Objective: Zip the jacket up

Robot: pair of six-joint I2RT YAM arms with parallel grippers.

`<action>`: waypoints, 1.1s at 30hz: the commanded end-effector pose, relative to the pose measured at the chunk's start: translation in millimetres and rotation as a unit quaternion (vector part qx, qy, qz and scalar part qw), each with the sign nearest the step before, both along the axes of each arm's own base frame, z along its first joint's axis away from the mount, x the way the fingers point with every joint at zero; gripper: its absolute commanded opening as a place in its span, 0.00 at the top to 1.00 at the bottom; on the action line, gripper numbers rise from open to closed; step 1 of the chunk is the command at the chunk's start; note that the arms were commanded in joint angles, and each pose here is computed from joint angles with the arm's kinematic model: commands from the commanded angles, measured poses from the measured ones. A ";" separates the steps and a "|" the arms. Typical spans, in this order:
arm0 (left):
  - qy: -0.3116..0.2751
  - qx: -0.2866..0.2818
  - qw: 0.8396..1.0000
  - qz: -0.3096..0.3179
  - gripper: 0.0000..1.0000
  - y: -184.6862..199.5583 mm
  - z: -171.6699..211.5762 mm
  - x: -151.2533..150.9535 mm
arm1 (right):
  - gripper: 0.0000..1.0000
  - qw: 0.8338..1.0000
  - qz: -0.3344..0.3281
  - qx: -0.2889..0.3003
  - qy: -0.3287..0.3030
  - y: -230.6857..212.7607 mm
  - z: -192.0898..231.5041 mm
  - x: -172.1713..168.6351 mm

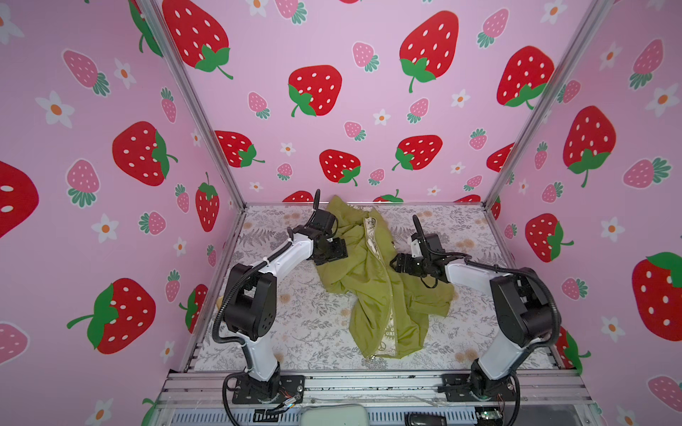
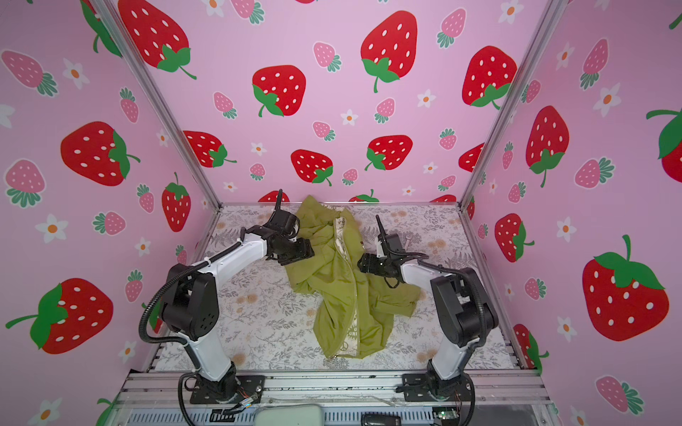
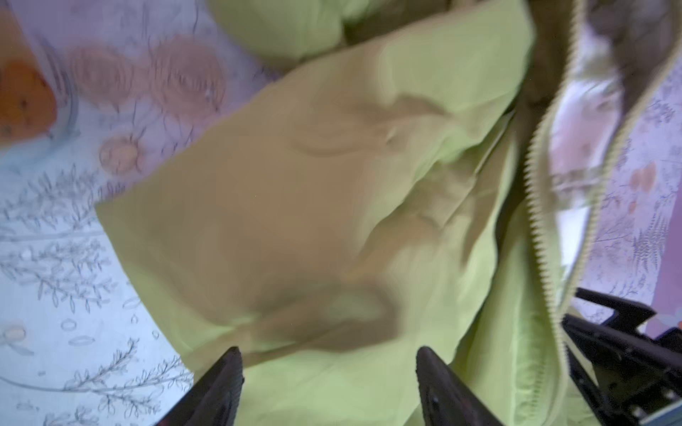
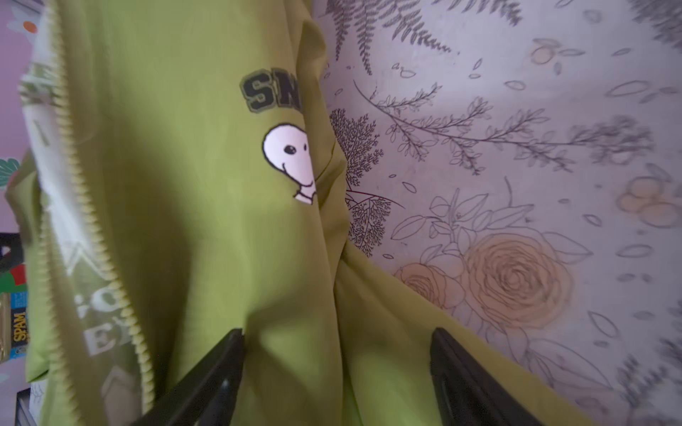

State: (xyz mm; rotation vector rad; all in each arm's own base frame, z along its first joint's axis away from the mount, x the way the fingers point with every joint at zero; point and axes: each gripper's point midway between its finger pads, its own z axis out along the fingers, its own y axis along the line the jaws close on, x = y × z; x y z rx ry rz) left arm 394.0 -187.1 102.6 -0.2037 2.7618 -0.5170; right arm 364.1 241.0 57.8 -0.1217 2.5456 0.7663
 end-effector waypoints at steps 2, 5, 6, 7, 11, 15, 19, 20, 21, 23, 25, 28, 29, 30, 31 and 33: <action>-0.002 -0.023 0.999 0.022 0.23 -1.1 -6.8 -5.1 | 0.30 0.999 0.015 0.034 -0.008 15.6 1.0 10.0; 0.004 -0.028 0.999 0.023 0.24 -3.8 -17.0 -2.1 | 0.45 0.999 0.018 0.048 0.000 21.1 -4.2 10.4; 0.002 -0.031 0.999 0.021 0.26 -5.9 -18.7 -0.2 | 0.50 0.998 0.020 0.053 0.002 22.8 -4.1 10.7; 0.000 -0.036 0.999 0.020 0.30 -8.3 -19.7 2.6 | 0.58 0.998 0.020 0.056 0.002 23.7 -3.3 11.4; -0.013 -0.040 0.999 0.017 0.66 -13.5 -14.4 16.3 | 0.86 0.998 0.018 0.062 -0.011 24.6 11.3 14.8; -0.032 -0.028 0.999 0.012 0.90 -12.9 6.2 29.1 | 1.00 0.998 0.006 0.060 -0.032 16.1 34.1 20.6; -0.061 -0.005 0.998 0.012 1.00 -5.4 36.7 39.4 | 1.00 0.997 -0.019 0.043 -0.054 -3.0 56.9 26.8; -0.072 0.005 0.997 0.017 1.00 -0.1 44.5 43.1 | 1.00 0.997 -0.026 0.036 -0.061 -8.5 62.7 28.6; -0.077 0.009 0.997 0.020 1.00 2.1 49.1 44.9 | 1.00 0.997 -0.033 0.031 -0.067 -13.1 67.5 30.2; -0.086 0.013 0.996 0.024 1.00 7.1 61.2 49.9 | 1.00 0.995 -0.047 0.023 -0.079 -22.3 79.3 32.7; -0.090 0.022 0.995 0.029 1.00 11.8 68.3 52.0 | 1.00 0.994 -0.061 0.014 -0.092 -31.1 91.2 34.9; -0.089 0.035 0.995 0.033 1.00 16.9 71.3 51.3 | 1.00 0.990 -0.091 -0.007 -0.109 -47.8 106.5 38.4; -0.089 0.042 0.994 0.037 1.00 20.3 71.6 50.9 | 1.00 0.988 -0.103 -0.015 -0.113 -54.2 110.6 39.7; -0.088 0.047 0.994 0.041 1.00 22.6 70.2 49.7 | 1.00 0.986 -0.113 -0.024 -0.117 -59.6 114.6 41.2; -0.087 0.052 0.994 0.044 1.00 25.1 69.1 48.6 | 1.00 0.984 -0.124 -0.035 -0.120 -65.9 117.6 42.4; -0.086 0.055 0.993 0.053 1.00 30.4 67.2 47.7 | 1.00 0.982 -0.137 -0.049 -0.124 -72.8 121.2 45.2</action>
